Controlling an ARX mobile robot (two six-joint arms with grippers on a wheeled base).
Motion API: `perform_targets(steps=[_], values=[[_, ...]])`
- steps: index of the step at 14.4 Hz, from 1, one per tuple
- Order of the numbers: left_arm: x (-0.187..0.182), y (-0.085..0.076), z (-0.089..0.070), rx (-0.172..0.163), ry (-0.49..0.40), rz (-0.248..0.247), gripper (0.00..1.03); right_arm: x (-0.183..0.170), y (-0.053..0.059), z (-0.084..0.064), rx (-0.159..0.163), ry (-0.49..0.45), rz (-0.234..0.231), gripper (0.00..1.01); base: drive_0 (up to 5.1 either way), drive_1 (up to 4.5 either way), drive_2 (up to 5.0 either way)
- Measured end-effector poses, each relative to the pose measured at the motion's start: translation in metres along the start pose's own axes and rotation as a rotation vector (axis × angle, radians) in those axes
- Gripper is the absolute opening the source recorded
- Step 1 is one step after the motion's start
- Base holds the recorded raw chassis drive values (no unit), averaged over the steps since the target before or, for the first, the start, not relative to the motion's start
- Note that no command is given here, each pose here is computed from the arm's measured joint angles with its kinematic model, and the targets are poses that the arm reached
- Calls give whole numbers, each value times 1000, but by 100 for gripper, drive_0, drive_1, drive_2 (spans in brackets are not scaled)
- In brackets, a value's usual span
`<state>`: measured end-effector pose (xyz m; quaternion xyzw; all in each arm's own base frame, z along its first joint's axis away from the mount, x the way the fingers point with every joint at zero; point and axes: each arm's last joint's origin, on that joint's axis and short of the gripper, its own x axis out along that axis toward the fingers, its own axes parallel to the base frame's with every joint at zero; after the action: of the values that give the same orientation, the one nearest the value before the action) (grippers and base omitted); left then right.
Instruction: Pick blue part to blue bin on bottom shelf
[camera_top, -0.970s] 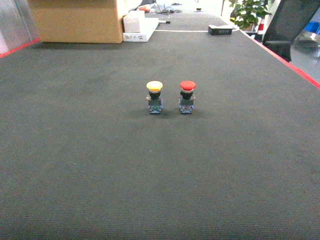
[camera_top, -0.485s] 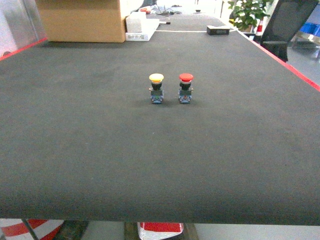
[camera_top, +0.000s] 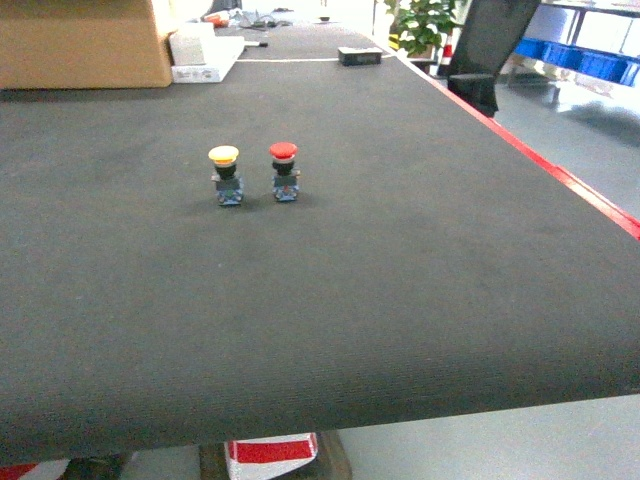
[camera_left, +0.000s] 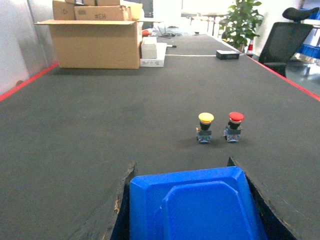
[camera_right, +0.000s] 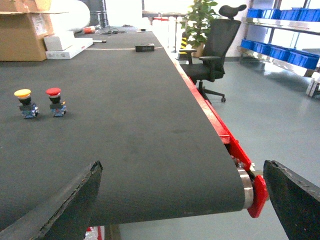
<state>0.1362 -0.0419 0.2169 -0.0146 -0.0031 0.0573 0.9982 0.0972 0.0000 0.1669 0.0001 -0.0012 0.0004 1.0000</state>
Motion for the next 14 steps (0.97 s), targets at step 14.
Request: perform_targets(steps=[14], values=[[0,0,0,1,1,0,46,0,0,0,0,0,0,98,-161,-161,-161]])
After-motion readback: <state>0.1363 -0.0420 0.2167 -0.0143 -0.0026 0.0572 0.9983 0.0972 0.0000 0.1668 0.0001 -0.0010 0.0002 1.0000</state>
